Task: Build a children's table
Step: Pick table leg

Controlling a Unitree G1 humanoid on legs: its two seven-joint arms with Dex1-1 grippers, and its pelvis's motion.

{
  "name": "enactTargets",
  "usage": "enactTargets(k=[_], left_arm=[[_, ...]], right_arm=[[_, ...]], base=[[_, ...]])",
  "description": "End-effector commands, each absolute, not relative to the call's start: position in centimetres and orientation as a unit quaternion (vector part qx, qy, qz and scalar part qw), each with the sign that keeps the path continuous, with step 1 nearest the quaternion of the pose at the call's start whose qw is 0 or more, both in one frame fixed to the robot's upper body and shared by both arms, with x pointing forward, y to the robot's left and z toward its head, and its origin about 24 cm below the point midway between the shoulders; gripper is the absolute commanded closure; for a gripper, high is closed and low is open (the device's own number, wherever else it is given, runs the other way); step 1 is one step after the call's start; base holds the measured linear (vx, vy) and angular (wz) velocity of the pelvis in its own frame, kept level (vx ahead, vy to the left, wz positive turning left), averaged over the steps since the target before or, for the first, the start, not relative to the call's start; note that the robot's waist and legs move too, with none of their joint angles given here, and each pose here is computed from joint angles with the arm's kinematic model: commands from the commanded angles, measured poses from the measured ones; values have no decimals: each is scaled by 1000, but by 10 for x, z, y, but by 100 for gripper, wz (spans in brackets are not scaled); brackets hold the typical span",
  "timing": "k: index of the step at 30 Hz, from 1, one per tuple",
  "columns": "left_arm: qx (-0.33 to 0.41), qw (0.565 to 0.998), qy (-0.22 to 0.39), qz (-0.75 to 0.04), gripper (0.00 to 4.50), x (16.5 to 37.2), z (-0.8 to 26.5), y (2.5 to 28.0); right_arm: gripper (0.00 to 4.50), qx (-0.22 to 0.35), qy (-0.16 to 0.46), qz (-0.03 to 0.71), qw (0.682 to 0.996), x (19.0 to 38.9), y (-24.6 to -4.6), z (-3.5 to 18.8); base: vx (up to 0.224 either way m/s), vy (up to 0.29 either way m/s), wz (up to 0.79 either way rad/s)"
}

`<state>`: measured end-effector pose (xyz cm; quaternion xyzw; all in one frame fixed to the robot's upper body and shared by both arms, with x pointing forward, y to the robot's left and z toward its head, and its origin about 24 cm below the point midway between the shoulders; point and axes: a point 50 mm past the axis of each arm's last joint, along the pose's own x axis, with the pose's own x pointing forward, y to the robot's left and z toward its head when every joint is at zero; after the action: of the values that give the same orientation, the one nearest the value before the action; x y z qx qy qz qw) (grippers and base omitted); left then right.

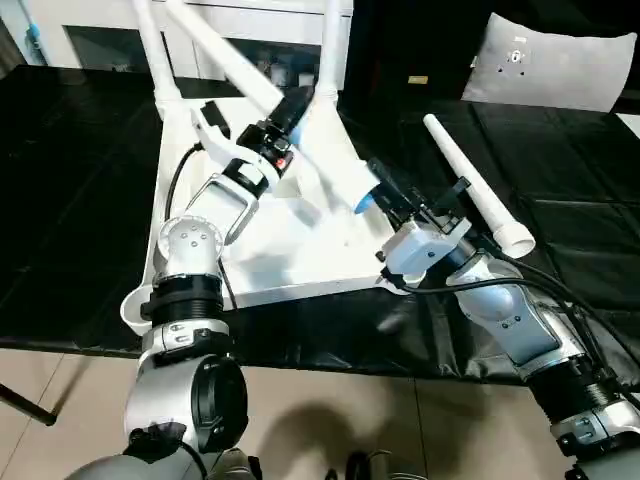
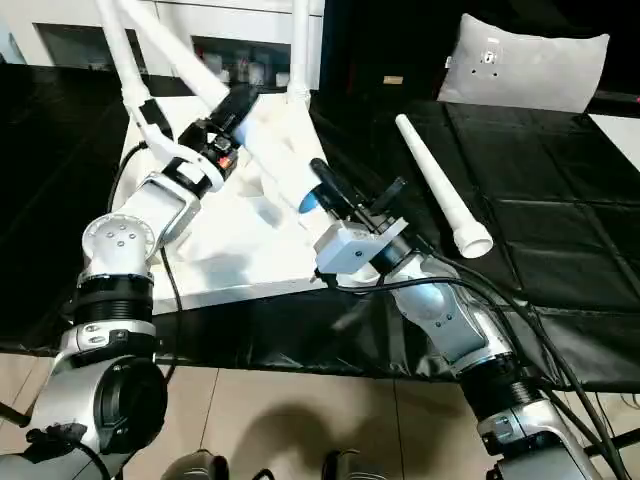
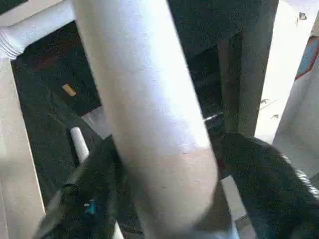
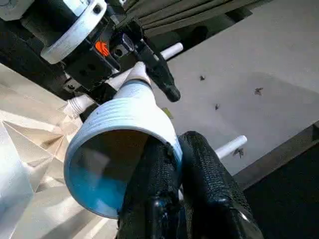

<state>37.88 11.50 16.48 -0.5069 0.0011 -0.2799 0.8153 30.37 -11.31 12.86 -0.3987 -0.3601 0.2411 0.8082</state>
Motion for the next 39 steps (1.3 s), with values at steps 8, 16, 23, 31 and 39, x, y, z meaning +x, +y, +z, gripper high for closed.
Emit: enactTargets(k=[8, 16, 23, 31, 39], left_arm=[[-502, 815, 2, -289, 201, 378, 163, 113], [-498, 817, 4, -291, 226, 378, 164, 113], [-490, 830, -16, -266, 231, 383, 173, 122], [-356, 890, -60, -278, 254, 381, 198, 131], [-255, 909, -76, -320, 257, 373, 214, 120]], right_arm=[[450, -403, -356, 246, 806, 306, -114, 128], [450, -404, -356, 247, 806, 306, -114, 127], [389, -395, -340, 254, 815, 307, -119, 122], [307, -354, -254, 260, 862, 302, -145, 94], [238, -150, -198, 173, 953, 315, -178, 110]], base=[[0, 0, 0], [0, 0, 0], [0, 0, 0], [0, 0, 0], [0, 0, 0]])
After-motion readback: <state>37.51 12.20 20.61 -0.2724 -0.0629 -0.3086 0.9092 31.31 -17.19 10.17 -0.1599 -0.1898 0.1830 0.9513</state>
